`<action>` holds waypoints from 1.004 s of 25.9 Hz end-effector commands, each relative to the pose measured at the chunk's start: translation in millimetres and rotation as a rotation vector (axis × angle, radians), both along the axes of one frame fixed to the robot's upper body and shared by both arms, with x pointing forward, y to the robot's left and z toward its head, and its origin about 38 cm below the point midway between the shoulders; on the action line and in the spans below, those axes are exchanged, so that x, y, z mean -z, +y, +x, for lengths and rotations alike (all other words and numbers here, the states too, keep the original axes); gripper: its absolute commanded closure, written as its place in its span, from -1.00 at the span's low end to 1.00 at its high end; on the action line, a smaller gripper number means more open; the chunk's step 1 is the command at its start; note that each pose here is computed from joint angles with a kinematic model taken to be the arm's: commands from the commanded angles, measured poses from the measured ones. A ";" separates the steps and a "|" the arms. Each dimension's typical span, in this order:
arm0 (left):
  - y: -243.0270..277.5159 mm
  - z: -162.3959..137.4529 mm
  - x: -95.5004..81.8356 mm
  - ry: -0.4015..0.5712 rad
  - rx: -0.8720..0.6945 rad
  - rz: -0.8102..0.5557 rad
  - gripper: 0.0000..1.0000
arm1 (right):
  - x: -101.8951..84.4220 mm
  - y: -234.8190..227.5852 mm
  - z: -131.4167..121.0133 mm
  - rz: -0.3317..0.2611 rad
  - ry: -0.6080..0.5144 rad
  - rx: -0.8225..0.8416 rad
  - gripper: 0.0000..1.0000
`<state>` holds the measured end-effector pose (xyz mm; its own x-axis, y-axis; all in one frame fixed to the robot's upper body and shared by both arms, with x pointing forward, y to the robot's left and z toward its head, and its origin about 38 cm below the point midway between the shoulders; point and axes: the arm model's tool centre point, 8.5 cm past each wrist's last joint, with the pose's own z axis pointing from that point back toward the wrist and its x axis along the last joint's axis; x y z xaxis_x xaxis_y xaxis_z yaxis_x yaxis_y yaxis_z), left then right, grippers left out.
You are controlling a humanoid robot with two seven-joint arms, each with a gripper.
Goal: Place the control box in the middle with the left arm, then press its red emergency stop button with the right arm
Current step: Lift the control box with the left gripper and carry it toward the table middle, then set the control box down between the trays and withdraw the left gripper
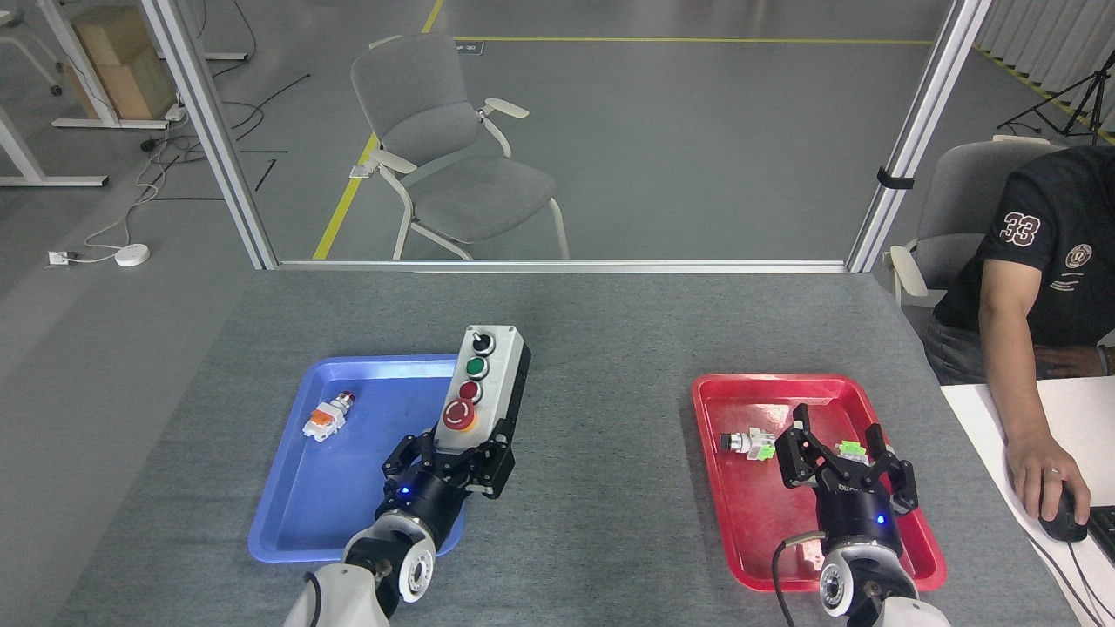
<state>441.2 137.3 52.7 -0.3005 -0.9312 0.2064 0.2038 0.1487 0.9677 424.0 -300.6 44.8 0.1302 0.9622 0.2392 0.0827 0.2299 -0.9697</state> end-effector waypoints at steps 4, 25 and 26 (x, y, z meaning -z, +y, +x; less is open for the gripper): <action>-82.4 -20.2 32.6 0.048 0.165 0.144 1.00 | 0.0 0.0 0.0 0.000 0.000 -0.002 -0.97; -112.9 -25.0 57.3 0.085 0.205 0.301 -0.96 | -3.2 -18.7 -1.7 -0.008 -0.005 0.038 -0.97; -111.6 -25.7 57.2 0.081 0.202 0.297 -0.96 | -3.6 -18.0 -1.1 -0.007 -0.006 0.037 -0.97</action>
